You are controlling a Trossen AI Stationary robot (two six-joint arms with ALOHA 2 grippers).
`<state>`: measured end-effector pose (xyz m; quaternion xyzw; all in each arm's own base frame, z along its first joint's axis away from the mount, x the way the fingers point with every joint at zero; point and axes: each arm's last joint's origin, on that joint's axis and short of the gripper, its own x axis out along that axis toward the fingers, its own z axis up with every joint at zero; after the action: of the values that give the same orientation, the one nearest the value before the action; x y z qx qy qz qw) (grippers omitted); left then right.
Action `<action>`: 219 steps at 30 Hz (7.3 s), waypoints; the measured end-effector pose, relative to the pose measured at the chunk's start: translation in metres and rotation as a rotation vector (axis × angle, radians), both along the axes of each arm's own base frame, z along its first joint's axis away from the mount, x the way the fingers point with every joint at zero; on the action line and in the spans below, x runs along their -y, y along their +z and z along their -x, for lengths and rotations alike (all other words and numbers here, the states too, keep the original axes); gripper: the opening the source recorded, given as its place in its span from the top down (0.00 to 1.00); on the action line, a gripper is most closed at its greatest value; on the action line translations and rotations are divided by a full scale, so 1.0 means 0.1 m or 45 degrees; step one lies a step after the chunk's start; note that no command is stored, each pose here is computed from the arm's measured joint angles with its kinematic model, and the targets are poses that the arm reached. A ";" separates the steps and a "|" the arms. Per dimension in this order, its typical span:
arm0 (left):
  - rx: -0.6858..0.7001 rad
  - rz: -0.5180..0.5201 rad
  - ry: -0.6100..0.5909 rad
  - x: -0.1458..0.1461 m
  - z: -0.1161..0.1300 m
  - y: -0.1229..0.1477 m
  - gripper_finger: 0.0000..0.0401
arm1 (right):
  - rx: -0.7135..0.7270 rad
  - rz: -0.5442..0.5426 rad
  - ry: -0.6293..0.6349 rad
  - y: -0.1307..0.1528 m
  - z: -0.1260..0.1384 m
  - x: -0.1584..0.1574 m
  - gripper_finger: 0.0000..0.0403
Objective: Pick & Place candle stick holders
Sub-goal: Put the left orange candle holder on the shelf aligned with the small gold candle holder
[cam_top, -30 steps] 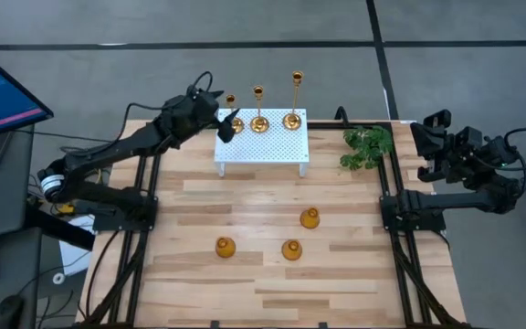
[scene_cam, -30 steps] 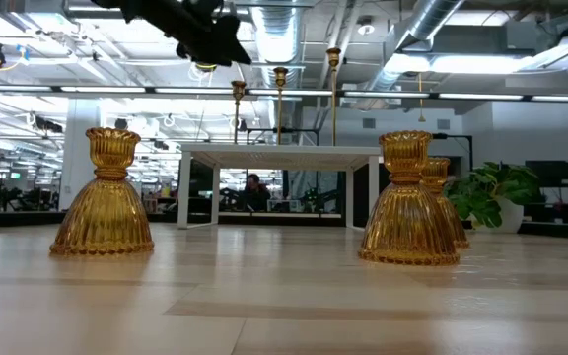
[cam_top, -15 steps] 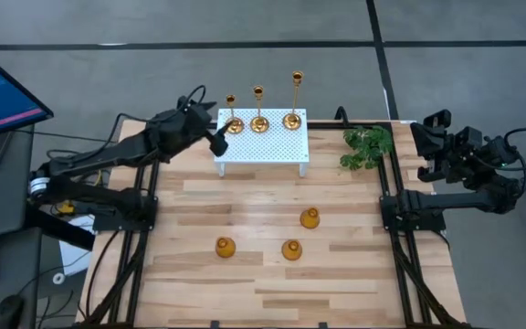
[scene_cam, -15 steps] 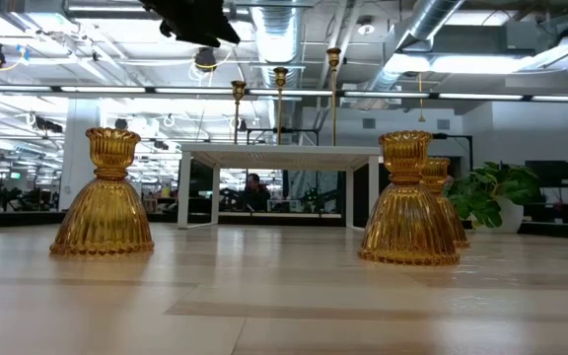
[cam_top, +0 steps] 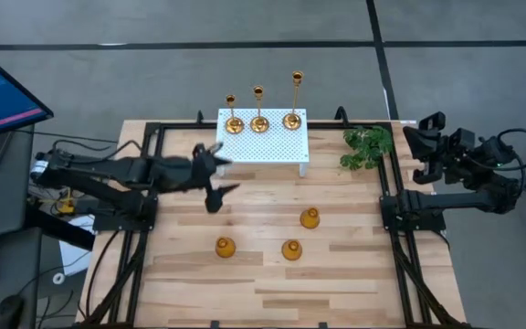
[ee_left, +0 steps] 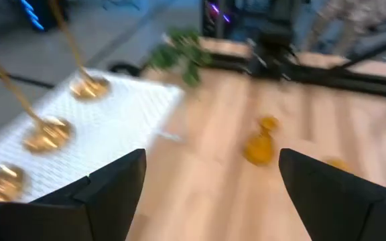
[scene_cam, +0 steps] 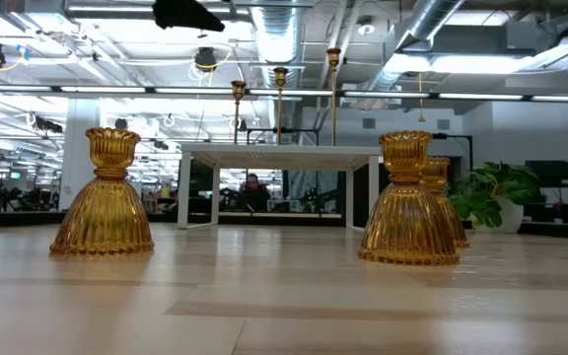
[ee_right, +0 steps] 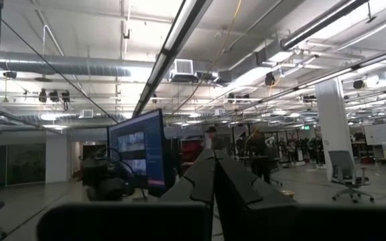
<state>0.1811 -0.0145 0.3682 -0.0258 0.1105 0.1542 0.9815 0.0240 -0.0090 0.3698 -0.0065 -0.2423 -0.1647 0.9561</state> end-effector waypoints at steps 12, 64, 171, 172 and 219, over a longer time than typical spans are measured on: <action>-0.277 0.358 -0.140 0.44 0.12 -0.30 0.15 | -0.004 -0.010 -0.018 0.00 0.00 0.00 1.00; -0.107 0.357 -0.265 1.03 0.26 -1.99 0.15 | 0.087 -0.087 -0.144 0.05 0.04 0.04 1.00; 0.533 0.085 0.364 0.21 -0.34 -0.80 0.65 | 0.016 -0.074 -0.150 0.01 0.02 0.04 1.00; 0.536 0.071 0.386 0.17 -0.35 -0.77 0.65 | 0.017 -0.074 -0.151 0.01 0.02 0.04 1.00; 0.148 0.071 0.759 -0.89 -0.40 -0.73 0.65 | 0.018 -0.075 -0.150 0.01 0.02 0.04 1.00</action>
<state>0.2207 0.0748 0.2948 -0.0927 0.0459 0.4307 0.8966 0.0222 -0.0125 0.3705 0.0084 -0.2432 -0.2276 0.9428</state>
